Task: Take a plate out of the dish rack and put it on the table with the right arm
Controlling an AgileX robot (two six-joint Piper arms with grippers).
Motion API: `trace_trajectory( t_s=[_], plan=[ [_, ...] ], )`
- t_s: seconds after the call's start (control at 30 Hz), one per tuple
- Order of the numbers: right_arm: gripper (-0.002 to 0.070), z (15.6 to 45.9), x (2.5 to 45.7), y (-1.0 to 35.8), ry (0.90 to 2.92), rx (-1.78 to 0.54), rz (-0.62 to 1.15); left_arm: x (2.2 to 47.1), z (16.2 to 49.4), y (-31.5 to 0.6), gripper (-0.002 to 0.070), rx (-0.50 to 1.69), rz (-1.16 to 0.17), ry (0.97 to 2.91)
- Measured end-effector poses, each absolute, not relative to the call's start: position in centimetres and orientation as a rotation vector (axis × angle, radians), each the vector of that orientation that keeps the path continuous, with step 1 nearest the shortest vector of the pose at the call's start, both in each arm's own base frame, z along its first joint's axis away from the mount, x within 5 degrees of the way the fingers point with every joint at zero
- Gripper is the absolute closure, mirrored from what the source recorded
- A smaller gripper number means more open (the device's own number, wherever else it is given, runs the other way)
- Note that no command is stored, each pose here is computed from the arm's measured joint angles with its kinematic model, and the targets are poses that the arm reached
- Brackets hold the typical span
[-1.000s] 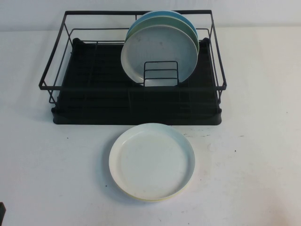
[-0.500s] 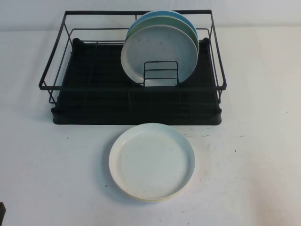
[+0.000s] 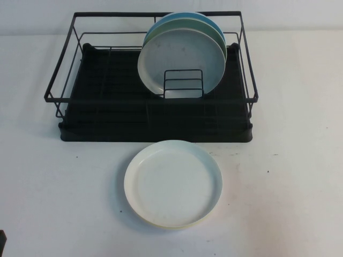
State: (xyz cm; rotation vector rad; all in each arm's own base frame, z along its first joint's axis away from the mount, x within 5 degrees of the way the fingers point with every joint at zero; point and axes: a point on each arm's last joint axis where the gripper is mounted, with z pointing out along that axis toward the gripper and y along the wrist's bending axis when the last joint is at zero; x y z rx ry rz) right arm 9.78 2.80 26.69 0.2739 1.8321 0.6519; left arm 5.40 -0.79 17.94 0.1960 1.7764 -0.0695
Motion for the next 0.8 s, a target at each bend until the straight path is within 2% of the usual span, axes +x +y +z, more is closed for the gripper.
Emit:
trace_trajectory(
  t_s=[0.3, 0.5, 0.7, 0.8],
  plan=[
    [0.0694, 31.6, 20.2, 5.0, 2.107, -0.095, 0.624, 5.4, 17.9, -0.8, 0.0679, 0.196, -0.070, 1.776],
    [0.0694, 34.4, 27.7, 8.7, 2.067, -0.423, 0.574, 5.4, 17.9, -0.8, 0.0679, 0.196, -0.070, 1.776],
    [0.0694, 34.3, 33.3, 15.1, 2.033, -0.807, 0.499, 5.4, 17.9, -0.8, 0.0679, 0.196, -0.070, 1.776],
    [0.0694, 34.5, 35.6, 16.9, 2.003, -0.935, 0.487, 5.4, 17.9, -0.8, 0.0679, 0.196, -0.070, 1.776]
  ],
)
